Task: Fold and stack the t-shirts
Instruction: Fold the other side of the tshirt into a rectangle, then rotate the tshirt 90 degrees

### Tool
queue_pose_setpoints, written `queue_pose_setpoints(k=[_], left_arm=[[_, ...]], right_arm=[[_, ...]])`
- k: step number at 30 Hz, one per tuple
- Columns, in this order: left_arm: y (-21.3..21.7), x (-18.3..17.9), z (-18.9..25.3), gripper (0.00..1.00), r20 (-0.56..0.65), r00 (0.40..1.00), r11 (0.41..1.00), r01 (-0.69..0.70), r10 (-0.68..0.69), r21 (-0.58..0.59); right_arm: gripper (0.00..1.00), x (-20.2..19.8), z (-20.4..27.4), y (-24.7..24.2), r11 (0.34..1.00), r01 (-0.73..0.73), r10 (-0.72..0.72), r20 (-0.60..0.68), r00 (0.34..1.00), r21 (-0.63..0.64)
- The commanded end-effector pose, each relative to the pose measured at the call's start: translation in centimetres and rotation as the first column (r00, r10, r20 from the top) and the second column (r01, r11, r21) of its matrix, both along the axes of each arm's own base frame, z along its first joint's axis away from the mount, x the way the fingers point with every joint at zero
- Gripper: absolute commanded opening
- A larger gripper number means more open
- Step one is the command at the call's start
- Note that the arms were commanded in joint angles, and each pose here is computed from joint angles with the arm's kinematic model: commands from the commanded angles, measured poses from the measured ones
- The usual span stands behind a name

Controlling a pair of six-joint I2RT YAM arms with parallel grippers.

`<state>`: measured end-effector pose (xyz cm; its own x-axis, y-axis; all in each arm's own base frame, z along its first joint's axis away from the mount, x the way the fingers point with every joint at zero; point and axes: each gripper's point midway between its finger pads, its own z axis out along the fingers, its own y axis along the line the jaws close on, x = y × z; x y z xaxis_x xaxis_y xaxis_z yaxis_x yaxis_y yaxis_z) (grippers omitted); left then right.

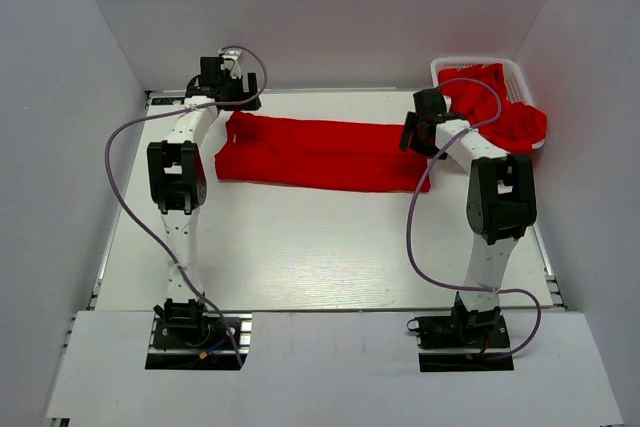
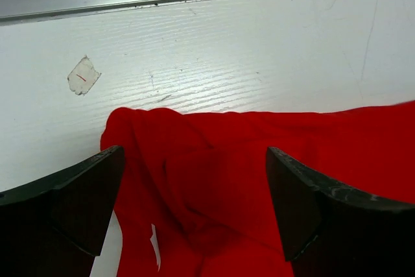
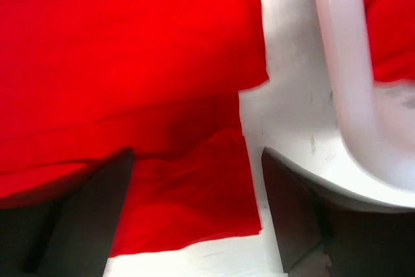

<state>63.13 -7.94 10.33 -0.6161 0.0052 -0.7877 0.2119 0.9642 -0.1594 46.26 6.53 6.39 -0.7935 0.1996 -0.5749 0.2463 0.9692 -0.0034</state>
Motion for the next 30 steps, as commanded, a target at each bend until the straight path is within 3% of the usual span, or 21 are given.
queue_pose_setpoints(k=[1, 8, 14, 21, 27, 30], left_arm=[[-1.1, 0.1, 6.8, 1.0, 0.104, 0.994, 0.998, 0.029, -0.024, -0.05], [-2.4, -4.4, 8.2, 1.0, 0.059, 0.996, 0.989, 0.077, -0.07, -0.125], [-5.9, -10.2, 3.4, 1.0, -0.081, 0.98, 0.952, 0.152, -0.179, -0.267], [-6.3, -11.6, -1.4, 1.0, -0.19, 0.964, 0.942, 0.122, -0.188, -0.312], [-5.6, -11.5, -5.6, 1.0, -0.277, 0.95, 0.958, 0.067, -0.147, -0.279], [-5.3, -11.4, -8.6, 1.0, -0.348, 0.929, 0.965, 0.034, -0.126, -0.259]], right_arm=[[0.9, 1.7, 2.8, 0.8, 0.999, -0.042, 0.041, 0.059, 0.997, 0.024], [0.9, -0.9, 3.5, 4.2, 0.968, -0.211, 0.203, 0.073, 0.977, 0.135], [0.9, -3.3, 3.1, 6.3, 0.936, -0.304, 0.294, 0.079, 0.952, 0.178], [0.9, -2.2, 0.8, 7.0, 0.935, -0.306, 0.303, 0.046, 0.952, 0.181], [0.9, 0.5, -2.0, 6.4, 0.953, -0.248, 0.251, 0.005, 0.968, 0.173], [0.9, -0.2, -4.4, 5.9, 0.96, -0.21, 0.224, -0.058, 0.973, 0.184]])
